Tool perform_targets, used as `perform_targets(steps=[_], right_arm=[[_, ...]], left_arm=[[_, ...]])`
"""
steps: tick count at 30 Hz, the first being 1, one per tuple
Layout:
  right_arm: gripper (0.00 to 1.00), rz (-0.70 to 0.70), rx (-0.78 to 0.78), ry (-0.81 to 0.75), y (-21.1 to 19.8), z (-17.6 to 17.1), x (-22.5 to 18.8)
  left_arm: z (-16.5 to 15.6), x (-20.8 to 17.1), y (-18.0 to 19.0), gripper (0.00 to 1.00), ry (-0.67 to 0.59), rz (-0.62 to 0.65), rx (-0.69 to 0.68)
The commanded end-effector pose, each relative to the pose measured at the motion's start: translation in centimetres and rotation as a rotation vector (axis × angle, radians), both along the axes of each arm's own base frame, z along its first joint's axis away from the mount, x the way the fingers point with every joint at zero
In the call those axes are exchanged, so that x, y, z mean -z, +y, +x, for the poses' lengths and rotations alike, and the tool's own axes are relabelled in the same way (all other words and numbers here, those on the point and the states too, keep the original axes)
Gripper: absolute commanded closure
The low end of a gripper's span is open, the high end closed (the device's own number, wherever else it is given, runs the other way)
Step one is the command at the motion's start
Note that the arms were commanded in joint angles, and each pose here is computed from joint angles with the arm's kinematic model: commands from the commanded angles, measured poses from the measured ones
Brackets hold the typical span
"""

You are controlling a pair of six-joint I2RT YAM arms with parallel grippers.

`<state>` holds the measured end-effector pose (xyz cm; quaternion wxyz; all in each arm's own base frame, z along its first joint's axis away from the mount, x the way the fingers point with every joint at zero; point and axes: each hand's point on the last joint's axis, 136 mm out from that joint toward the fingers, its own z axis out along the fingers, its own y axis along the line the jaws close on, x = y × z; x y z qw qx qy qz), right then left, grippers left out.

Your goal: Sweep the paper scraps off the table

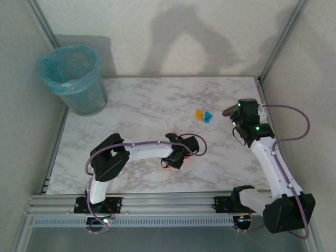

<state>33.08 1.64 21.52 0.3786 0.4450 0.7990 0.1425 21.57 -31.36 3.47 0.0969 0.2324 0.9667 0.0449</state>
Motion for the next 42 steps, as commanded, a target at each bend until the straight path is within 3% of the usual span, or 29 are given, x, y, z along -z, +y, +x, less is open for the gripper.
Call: perform_targets(steps=[1, 13, 16, 26, 42], right_arm=[[1.00, 0.021, -0.033, -0.076, 0.6, 2.6, -1.8], [1.00, 0.079, -0.158, 0.055, 3.1, 6.6, 2.1], [1.00, 0.090, -0.144, 0.137, 3.2, 4.8, 3.5], [1.00, 0.162, -0.184, 0.188, 6.4, -1.4, 6.0], [1.00, 0.216, -0.297, 0.154, 11.6, -9.9, 6.6]], left_arm=[[0.9, -1.3, 0.7, 1.00, -0.013, -0.021, -0.030], [1.9, -1.3, 1.0, 1.00, -0.027, -0.033, -0.058], [1.9, -1.2, 1.0, 1.00, -0.026, -0.035, -0.060], [1.6, -0.9, 0.1, 1.00, 0.001, -0.075, -0.062], [1.2, 0.0, -0.7, 1.00, 0.027, -0.105, -0.084]])
